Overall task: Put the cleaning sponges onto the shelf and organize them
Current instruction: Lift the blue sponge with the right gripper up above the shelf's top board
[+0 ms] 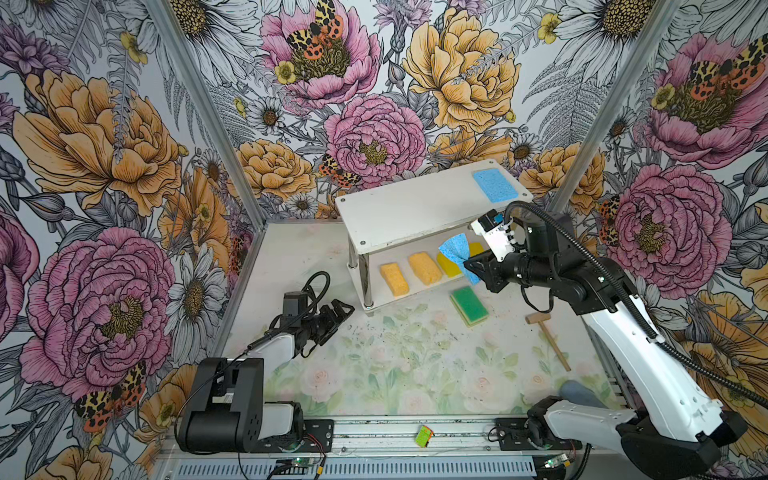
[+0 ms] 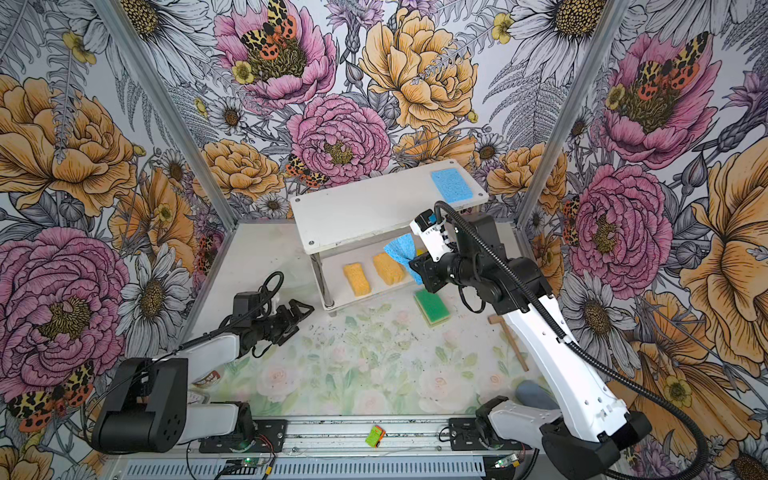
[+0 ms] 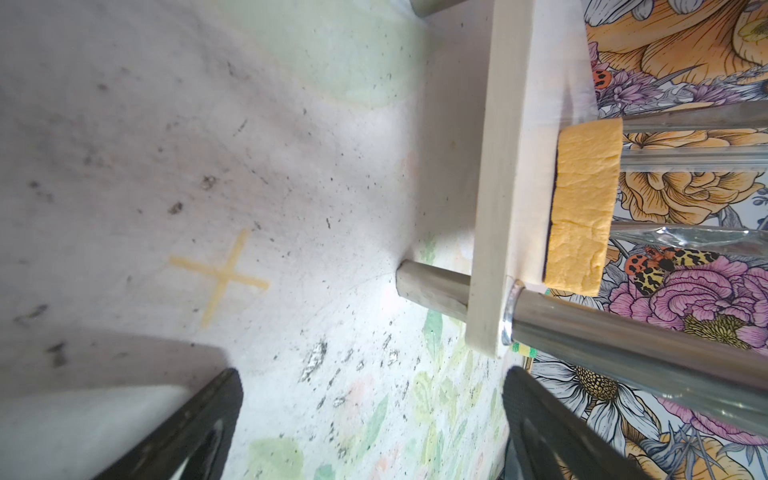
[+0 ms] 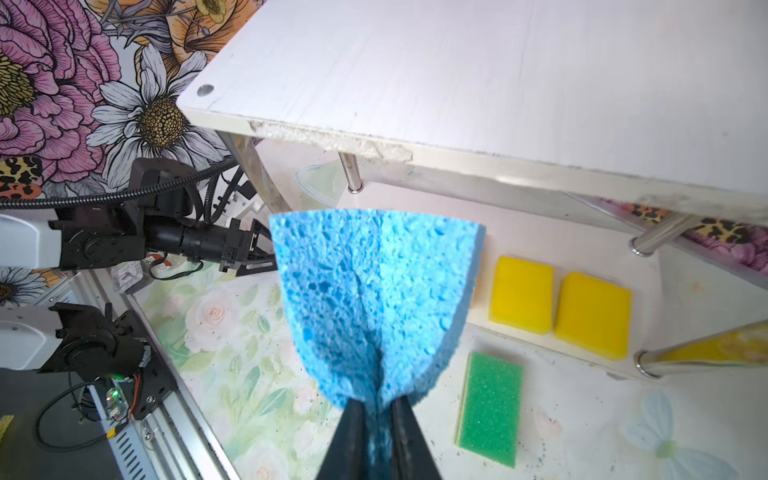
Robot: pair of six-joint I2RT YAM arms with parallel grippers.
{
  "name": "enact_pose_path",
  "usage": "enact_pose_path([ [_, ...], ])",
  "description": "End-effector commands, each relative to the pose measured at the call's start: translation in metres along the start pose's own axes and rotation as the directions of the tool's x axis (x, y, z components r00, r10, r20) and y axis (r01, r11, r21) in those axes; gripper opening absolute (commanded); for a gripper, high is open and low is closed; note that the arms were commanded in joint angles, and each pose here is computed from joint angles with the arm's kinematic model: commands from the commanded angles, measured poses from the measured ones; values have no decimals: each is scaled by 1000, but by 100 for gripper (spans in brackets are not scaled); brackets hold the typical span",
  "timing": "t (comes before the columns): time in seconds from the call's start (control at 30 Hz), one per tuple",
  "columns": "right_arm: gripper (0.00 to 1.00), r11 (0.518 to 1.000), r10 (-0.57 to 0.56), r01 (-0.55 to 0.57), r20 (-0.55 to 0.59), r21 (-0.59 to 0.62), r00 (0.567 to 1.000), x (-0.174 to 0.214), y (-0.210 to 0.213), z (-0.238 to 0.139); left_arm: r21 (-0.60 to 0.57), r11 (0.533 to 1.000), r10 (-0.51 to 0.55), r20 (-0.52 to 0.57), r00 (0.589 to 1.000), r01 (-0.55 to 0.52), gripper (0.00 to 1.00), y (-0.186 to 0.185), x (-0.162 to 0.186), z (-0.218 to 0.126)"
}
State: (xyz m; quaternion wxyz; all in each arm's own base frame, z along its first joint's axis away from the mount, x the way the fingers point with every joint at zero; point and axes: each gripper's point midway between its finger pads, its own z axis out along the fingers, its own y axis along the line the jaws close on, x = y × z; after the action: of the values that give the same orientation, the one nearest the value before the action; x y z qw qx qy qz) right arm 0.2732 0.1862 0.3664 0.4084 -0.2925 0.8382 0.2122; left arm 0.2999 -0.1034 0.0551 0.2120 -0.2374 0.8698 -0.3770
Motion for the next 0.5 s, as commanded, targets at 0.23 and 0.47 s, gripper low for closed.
enact_pose_path([
  [0.23, 10, 992, -57, 49, 69, 120, 996, -66, -54, -5, 36, 999, 17, 21, 1000, -18, 99, -9, -10, -2],
  [0.47, 12, 986, -57, 42, 91, 163, 994, -95, -86, 10, 32, 999, 19, 27, 999, -20, 99, -10, -11, -6],
])
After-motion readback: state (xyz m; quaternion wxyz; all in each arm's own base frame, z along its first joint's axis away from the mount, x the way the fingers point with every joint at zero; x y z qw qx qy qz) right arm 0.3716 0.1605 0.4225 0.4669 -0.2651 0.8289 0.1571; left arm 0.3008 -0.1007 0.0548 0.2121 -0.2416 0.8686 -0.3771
